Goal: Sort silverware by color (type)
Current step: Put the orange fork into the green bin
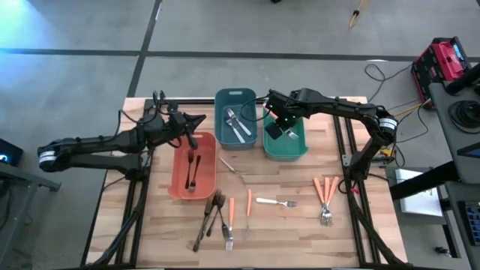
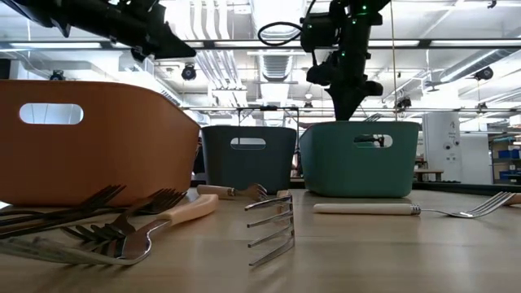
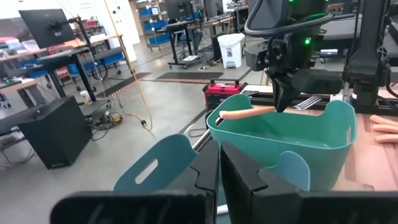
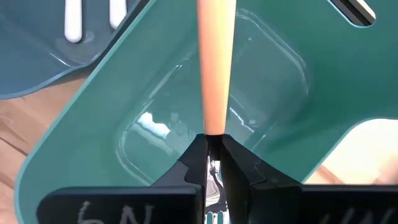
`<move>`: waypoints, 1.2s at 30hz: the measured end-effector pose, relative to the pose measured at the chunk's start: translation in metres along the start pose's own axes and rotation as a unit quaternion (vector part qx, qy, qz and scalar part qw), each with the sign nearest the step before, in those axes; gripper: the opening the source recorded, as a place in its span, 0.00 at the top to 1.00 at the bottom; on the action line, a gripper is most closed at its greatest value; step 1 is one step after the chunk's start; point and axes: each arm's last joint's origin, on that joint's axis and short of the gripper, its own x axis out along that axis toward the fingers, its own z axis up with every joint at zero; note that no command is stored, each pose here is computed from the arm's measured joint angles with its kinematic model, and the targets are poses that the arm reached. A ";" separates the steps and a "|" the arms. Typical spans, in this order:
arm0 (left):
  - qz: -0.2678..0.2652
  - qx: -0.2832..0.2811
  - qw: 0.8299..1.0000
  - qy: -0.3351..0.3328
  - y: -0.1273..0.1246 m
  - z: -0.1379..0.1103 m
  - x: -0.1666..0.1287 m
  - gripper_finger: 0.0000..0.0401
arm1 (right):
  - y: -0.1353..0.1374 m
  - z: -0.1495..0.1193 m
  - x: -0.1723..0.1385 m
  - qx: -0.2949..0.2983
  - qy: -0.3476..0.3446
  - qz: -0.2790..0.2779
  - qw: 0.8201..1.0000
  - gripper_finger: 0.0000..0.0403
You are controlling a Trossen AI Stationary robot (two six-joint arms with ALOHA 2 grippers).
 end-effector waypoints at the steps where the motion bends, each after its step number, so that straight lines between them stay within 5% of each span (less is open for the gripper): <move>1: 0.000 0.001 1.000 0.001 0.000 0.000 0.001 1.00 | 0.000 0.000 0.000 0.000 0.000 0.000 1.000 0.96; 19: 0.000 -0.006 1.000 0.003 -0.002 0.001 0.008 1.00 | 0.002 0.004 0.000 -0.014 -0.020 0.009 1.000 0.96; 36: 0.067 0.181 0.981 -0.008 0.004 0.017 0.008 1.00 | 0.001 0.001 0.000 0.046 -0.005 0.003 0.999 0.96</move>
